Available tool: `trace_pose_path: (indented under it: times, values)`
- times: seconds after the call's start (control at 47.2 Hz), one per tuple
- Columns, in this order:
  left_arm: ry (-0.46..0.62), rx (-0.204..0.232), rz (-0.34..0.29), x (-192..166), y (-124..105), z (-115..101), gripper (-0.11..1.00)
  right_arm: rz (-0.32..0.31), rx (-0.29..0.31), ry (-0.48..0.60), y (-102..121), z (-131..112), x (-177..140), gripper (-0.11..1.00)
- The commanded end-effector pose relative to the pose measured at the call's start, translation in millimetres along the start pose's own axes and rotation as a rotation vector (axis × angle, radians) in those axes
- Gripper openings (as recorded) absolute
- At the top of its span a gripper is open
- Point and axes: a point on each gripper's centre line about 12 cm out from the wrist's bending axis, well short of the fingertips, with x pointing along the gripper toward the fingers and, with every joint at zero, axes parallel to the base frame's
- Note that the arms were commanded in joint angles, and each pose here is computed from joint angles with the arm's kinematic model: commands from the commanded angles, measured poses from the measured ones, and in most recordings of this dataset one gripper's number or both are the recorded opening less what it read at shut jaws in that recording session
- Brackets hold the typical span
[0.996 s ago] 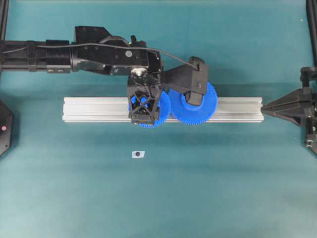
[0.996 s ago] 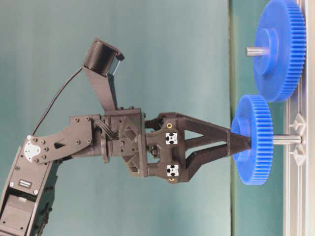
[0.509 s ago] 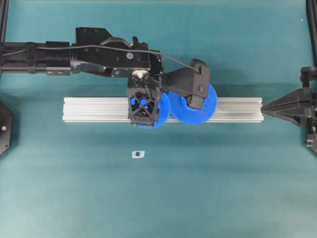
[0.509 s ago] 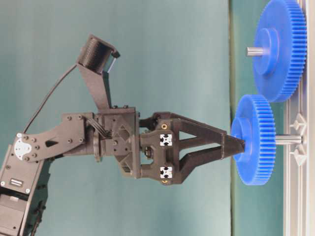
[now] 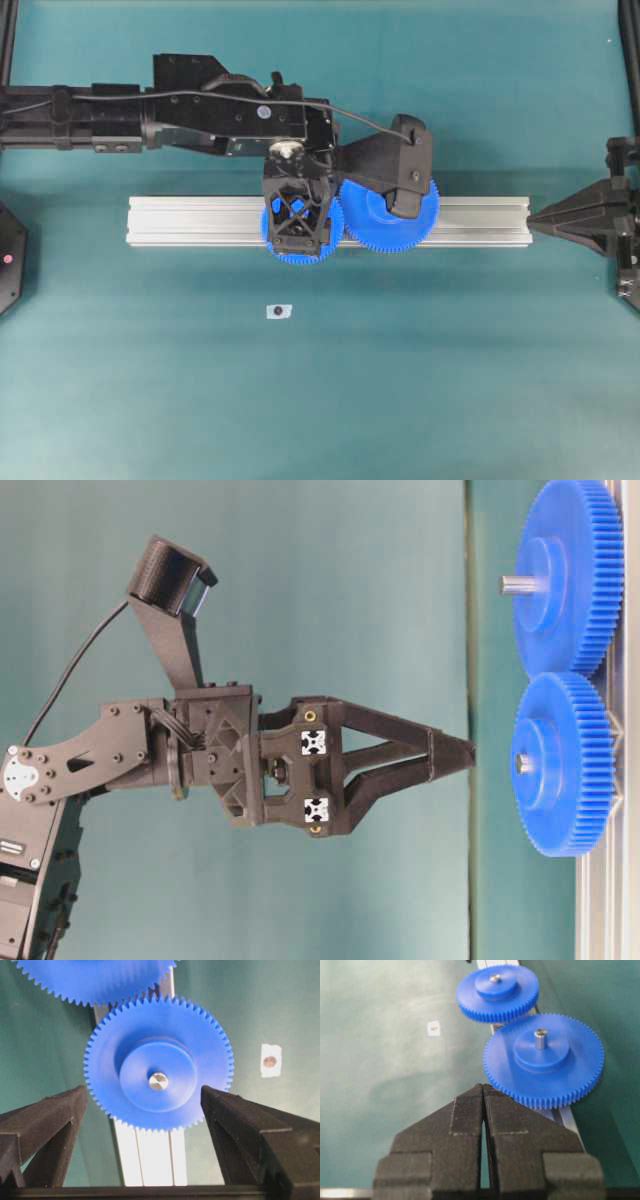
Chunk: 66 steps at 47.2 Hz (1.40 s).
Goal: Find the location of the shaft and insert the small gear.
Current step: 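Align the gear bore with the shaft and lower it down, then open the left gripper to release the seated gear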
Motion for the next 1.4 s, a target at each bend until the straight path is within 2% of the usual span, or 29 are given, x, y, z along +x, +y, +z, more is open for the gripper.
trace_pose_path:
  times: [0.0,0.7,0.975,1.378]
  values:
    - [-0.055,0.001,0.013,-23.9,0.1,3.7,0.9,0.001,0.01,-0.015,0.8,5.3,0.6,-0.01]
    - [-0.098,-0.009,0.018,-46.4,-4.8,1.7,0.9,0.001,0.011,-0.014,0.7,4.7,0.6,-0.01]
    - [-0.067,-0.001,0.009,-55.0,-10.7,-4.4,0.9,0.001,0.01,-0.014,0.7,4.7,0.6,-0.01]
    - [-0.083,-0.007,0.012,-63.3,-12.5,-5.4,0.9,0.002,0.011,-0.017,0.9,5.5,0.4,-0.01]
